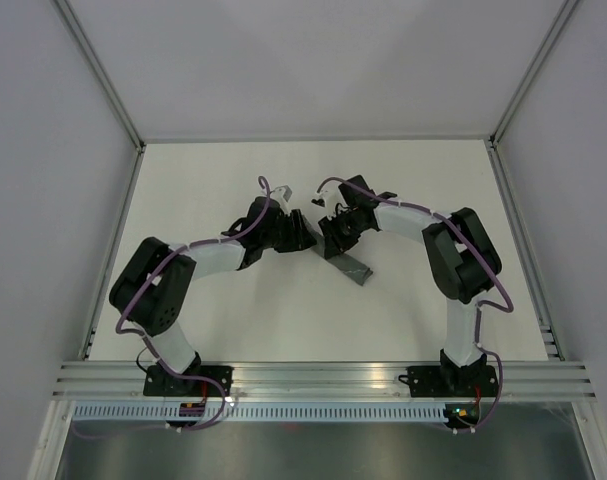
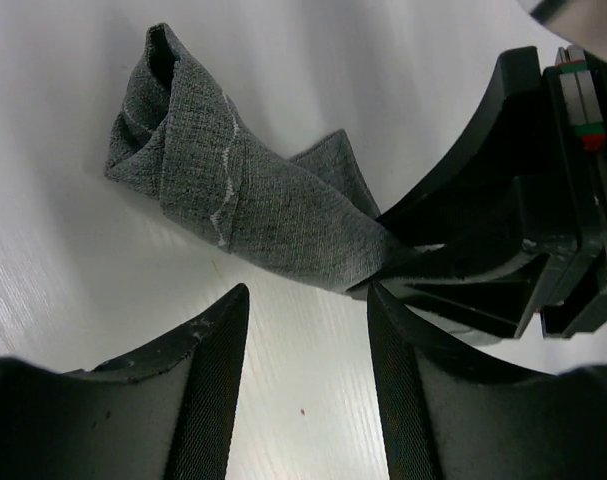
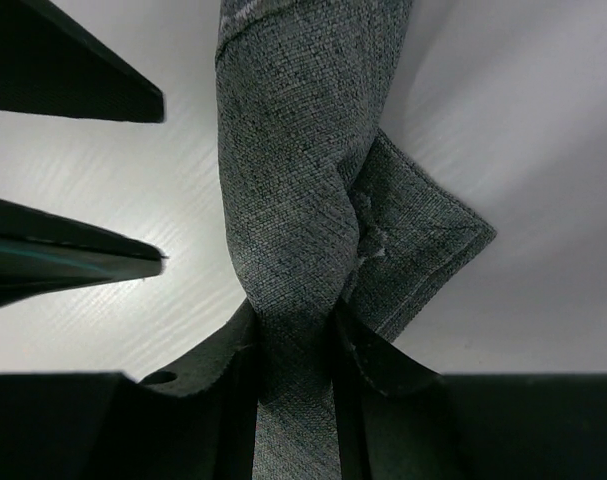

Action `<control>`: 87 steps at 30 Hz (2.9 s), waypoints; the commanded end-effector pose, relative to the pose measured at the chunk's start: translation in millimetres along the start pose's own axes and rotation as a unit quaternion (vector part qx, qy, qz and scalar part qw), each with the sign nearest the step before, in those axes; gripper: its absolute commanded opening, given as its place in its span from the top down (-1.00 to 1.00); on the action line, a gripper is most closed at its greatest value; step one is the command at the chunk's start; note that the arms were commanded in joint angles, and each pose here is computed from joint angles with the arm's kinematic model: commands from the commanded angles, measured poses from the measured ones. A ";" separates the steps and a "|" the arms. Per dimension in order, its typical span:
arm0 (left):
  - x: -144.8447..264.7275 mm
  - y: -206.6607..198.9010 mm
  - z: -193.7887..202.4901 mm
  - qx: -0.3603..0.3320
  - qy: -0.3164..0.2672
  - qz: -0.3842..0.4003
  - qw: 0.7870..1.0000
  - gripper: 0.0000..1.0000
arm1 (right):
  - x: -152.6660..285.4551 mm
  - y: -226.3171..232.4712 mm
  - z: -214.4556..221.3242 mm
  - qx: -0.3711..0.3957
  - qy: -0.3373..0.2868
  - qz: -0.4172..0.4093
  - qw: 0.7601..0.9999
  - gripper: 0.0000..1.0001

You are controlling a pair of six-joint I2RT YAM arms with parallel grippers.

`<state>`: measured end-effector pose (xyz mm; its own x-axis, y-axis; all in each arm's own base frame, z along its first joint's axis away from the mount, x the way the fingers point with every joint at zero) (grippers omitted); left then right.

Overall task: Fold the napkin, place the utensils inside, and roll it up
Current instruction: Roll the napkin with the utensil

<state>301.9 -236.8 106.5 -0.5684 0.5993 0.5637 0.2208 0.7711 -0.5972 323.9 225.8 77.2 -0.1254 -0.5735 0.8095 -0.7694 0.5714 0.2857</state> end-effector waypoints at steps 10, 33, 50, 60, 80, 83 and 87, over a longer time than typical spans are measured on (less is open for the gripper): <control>-31.9 5.9 -22.5 0.026 -0.036 -0.057 0.997 -0.11 | -31.0 -2.8 -4.7 -0.078 -0.002 -0.018 0.997 0.46; -70.6 13.2 -46.0 -0.065 0.040 -0.125 0.989 -0.04 | -6.2 -1.7 -38.3 -0.088 -0.042 -0.052 0.994 -0.15; -82.7 4.8 -60.2 -0.080 0.050 -0.118 0.988 -0.04 | 26.1 -15.6 -51.8 -0.099 -0.091 -0.061 0.989 -0.13; -84.0 3.1 -61.8 -0.083 0.056 -0.116 0.988 -0.04 | 38.6 -22.2 -59.9 -0.072 -0.116 -0.010 0.991 -0.09; -84.5 -0.2 -63.4 -0.086 0.065 -0.109 0.988 -0.05 | 11.9 -41.5 -49.7 -0.070 -0.081 0.025 0.994 0.16; -83.5 -1.3 -65.0 -0.088 0.063 -0.109 0.988 -0.06 | 11.0 -43.8 -46.9 -0.076 -0.079 0.031 0.993 0.31; -80.1 -5.0 -69.8 -0.092 0.055 -0.107 0.988 -0.08 | 10.1 -48.1 -43.0 -0.089 -0.077 0.033 0.993 0.41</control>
<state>397.2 -271.3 94.7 -0.5279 0.4163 0.7403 0.2029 0.9082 -0.3661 372.9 222.8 92.5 -0.2186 -0.6380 0.7383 -0.6601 0.6539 0.3697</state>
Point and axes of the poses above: each gripper's point midway between its finger pads, its own x axis back along the fingers, its own y axis along the line the jaws close on, z = x × y, the point moved 7 cm from there along x, back along the fingers, and after that the axes turned 4 degrees about x, right-handed, at the moved point
